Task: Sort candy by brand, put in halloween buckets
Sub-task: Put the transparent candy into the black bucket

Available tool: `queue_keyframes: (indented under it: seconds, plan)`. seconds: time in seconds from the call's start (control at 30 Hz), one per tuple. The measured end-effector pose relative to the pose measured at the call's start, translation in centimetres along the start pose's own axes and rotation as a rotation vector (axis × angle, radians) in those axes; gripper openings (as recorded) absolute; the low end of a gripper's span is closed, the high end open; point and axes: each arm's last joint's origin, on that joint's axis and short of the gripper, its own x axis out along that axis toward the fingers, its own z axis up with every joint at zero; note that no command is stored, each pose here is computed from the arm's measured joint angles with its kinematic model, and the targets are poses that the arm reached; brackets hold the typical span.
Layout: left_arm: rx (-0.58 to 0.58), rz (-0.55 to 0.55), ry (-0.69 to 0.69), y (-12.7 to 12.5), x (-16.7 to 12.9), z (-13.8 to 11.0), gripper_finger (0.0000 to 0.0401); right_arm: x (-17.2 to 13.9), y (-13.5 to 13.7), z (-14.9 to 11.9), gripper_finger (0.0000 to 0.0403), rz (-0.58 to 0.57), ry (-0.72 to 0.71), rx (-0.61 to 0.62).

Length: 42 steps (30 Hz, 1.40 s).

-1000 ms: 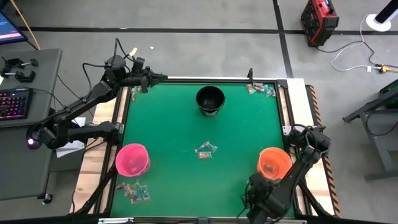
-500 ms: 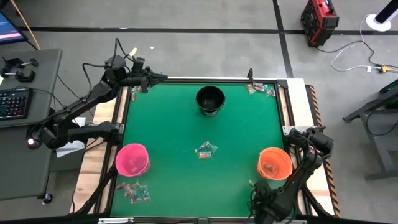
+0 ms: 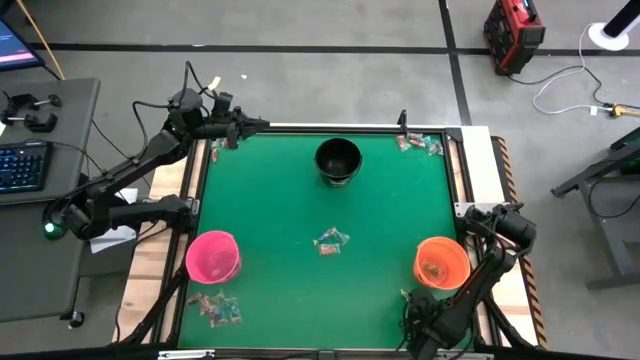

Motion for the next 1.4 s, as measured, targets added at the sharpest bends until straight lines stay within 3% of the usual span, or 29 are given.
queue_keyframes:
  seconds: [0.17, 0.37, 0.6, 0.83, 1.1, 1.27, 1.4]
  plan:
    - [0.0, 0.0, 0.0, 0.0, 0.0, 0.0, 0.0, 0.0, 0.1, 0.0, 0.0167, 0.011, 0.004, 0.005]
    - [0.001, -0.001, 0.0, 0.0, 0.0, 0.0, 0.0, -0.2, 0.6, -0.3, 0.0018, 0.072, 0.028, -0.037]
    - [0.001, -0.001, 0.0, 0.0, 0.0, 0.0, 0.0, -5.2, 1.1, -1.5, 0.0004, 0.199, 0.005, -0.169]
    - [0.003, -0.001, 0.0, 0.0, 0.0, 0.0, 0.0, -11.4, 1.2, 0.0, 0.0002, 0.242, -0.2, -0.224]
    - [-0.006, -0.001, -0.001, 0.0, 0.0, 0.0, 0.0, -13.6, 3.7, 6.7, 0.0001, 0.247, -0.433, -0.267]
    - [0.008, -0.069, -0.098, -0.8, -0.1, 1.2, 0.0, -14.1, 5.4, 16.0, 0.0, 0.14, -0.553, -0.304]
    - [0.105, -0.144, -0.178, -1.7, -0.3, 2.1, 0.0, -14.8, 6.0, 24.3, 0.0, 0.152, -0.576, -0.345]
